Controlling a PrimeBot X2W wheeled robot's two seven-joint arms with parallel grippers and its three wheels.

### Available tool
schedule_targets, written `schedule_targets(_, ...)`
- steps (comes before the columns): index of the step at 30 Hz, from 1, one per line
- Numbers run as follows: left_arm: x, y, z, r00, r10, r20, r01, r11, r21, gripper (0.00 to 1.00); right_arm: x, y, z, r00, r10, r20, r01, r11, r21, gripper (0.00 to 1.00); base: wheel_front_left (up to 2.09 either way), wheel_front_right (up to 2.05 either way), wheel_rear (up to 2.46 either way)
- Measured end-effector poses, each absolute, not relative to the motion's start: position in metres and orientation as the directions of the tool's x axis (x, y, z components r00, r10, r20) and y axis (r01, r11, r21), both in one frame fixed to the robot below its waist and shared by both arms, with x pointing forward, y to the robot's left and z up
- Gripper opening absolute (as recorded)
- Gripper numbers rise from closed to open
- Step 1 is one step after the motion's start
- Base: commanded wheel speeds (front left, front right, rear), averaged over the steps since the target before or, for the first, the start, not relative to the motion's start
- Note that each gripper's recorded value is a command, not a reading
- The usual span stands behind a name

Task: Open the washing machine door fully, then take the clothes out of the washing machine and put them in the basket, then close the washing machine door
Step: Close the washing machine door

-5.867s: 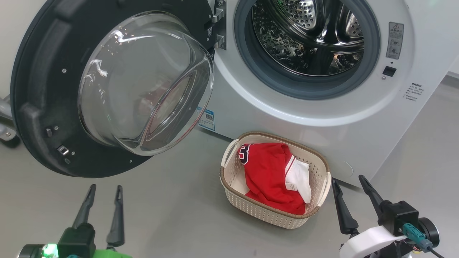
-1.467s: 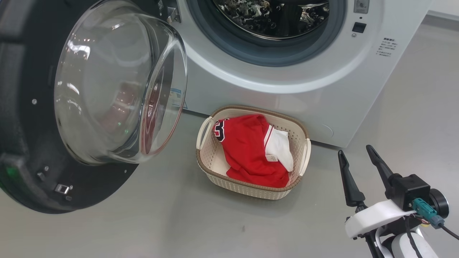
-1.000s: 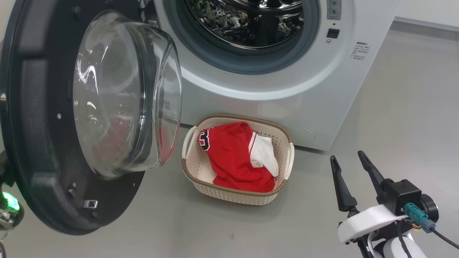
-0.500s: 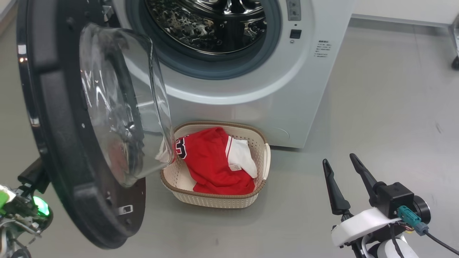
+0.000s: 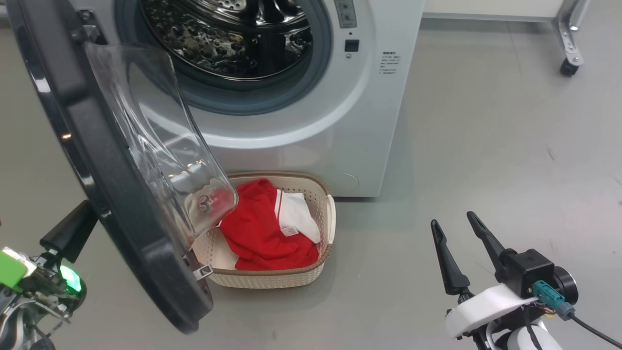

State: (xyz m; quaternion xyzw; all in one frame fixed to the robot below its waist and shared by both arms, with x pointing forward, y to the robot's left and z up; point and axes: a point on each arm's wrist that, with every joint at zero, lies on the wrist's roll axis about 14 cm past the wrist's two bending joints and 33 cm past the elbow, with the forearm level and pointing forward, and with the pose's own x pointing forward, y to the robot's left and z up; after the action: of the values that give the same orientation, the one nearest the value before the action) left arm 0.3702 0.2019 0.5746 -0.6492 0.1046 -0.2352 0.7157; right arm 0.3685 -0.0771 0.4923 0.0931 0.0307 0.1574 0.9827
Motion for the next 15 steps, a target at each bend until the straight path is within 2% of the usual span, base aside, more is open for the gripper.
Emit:
schedule_targets(9,0.38,0.18,0.574,0.84,-0.517,0.164,0.209,0.031,-0.977,0.0,0.369,-0.096,0.489,0.966,0.256,-0.043,-0.244,0.951,0.191,1.0,0.0,0.0,0.0)
schedule_targets(15,0.383,0.189,0.574,0.866,-0.47,0.173,0.21,0.026,-0.977,0.0,0.371,-0.097,0.486,0.967,0.251,-0.05,-0.238,0.952,0.195,1.0,0.0,0.0,0.0)
